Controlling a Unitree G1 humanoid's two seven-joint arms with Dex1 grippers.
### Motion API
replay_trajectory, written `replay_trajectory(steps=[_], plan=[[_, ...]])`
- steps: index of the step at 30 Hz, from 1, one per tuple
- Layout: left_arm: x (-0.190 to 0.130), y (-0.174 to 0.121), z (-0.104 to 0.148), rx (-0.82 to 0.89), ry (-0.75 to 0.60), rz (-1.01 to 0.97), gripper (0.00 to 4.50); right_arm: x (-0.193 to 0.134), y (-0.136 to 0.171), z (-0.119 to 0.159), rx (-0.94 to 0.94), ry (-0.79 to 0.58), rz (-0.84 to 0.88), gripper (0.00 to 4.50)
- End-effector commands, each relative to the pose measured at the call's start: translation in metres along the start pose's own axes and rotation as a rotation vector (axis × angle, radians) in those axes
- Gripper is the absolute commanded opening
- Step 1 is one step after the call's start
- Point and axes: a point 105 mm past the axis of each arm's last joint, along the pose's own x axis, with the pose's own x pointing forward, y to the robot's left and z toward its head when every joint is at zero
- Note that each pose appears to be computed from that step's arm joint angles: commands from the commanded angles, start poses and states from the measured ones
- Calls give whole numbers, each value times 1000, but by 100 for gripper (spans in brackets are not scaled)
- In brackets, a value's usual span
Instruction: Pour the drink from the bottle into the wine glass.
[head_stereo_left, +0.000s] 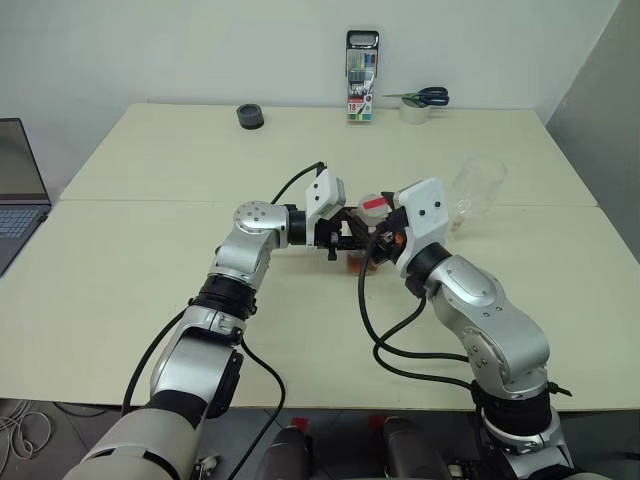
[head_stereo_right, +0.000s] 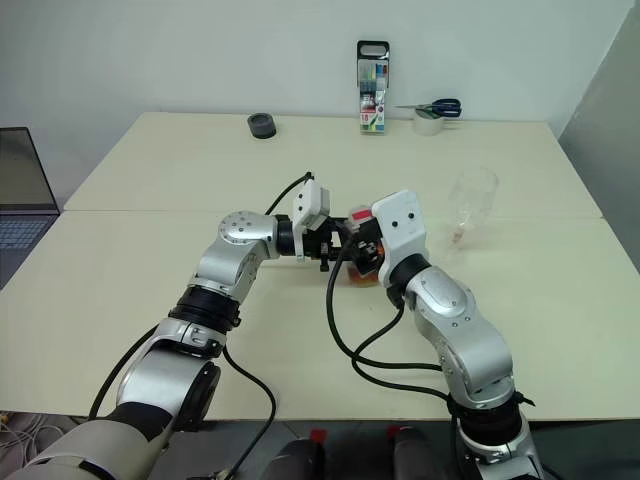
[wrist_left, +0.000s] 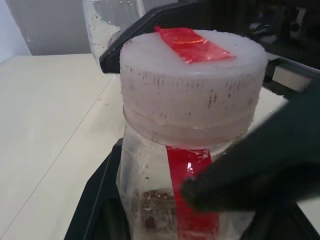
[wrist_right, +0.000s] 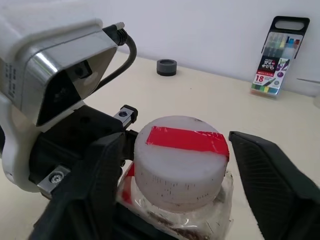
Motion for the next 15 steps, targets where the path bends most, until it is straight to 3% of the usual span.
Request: replay_trajectory(steps=[1,2,8,12,15], plan=[[0,3,15,58,-33,0,187,-1,0,16,-34,-73,3,226],[0,2,15,57,-33,0,187,-2,0,16,-36,-78,4,195],[-1,1,14,52,-33,-3,187,-1,4,18,-20,-103,32,193],[-1,-4,13,38,-26,-36,187,-2,10,18,-117,-125,307,193],[-5,-8,13,33,-13,-82,187,-4,-4,9,-232,-14,612,193]])
